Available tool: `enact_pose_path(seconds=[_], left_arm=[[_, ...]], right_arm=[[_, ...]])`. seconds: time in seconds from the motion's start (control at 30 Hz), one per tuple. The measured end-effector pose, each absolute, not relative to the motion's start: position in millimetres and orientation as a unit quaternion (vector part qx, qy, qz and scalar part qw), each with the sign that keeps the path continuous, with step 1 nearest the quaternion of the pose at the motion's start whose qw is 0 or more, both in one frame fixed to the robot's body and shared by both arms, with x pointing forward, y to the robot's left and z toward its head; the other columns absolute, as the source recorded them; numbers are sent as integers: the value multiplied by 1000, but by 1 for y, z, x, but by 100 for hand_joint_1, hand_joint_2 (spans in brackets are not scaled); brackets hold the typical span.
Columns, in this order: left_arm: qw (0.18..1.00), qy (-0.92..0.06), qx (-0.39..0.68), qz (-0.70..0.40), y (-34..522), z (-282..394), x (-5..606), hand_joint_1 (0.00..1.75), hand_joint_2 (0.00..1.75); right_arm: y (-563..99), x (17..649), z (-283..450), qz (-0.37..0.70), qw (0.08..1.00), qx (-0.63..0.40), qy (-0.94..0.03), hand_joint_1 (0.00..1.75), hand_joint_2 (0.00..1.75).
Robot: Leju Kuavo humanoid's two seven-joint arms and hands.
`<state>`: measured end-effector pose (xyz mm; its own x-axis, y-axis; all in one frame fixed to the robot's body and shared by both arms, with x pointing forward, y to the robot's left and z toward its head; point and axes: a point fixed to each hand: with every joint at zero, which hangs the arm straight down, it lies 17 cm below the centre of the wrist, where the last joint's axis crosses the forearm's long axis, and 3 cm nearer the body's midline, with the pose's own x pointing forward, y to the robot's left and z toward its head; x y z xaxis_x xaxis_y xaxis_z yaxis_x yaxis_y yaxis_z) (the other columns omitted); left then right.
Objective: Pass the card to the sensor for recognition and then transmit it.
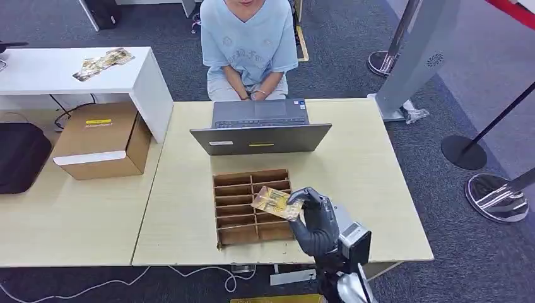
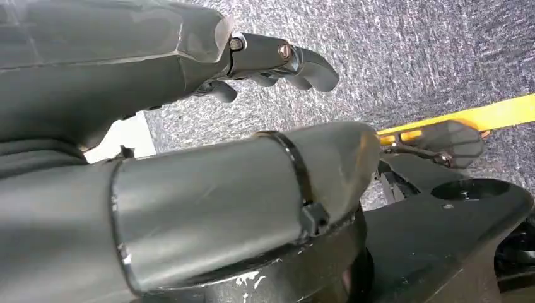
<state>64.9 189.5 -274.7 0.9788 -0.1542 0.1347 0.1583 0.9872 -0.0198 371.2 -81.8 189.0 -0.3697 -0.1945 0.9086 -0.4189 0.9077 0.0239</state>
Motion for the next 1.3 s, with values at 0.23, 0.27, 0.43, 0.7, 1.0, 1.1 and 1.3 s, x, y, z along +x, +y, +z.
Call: enact_pose_path(seconds=[0.23,0.27,0.43,0.7,1.0,1.1,1.3], left_arm=[[995,-66,-14,-79,190,-275,65,0,0],[995,-66,-14,-79,190,-275,65,0,0],[994,-67,-13,-80,190,-275,65,0,0],[994,-68,-12,-81,191,-275,66,0,0],[993,-77,-11,-85,190,-274,70,0,0],[993,-78,-11,-87,190,-274,71,0,0],[992,-80,-12,-93,190,-274,73,0,0]], right_arm=[[-82,376,193,113,525,176,-825,175,175],[-82,377,194,114,524,176,-826,175,175],[-82,386,203,117,516,174,-831,175,175],[-73,412,223,138,501,176,-836,175,175],[-72,448,249,157,487,165,-843,175,175],[-73,460,255,162,484,141,-848,175,175],[-71,479,266,174,482,112,-851,175,175]])
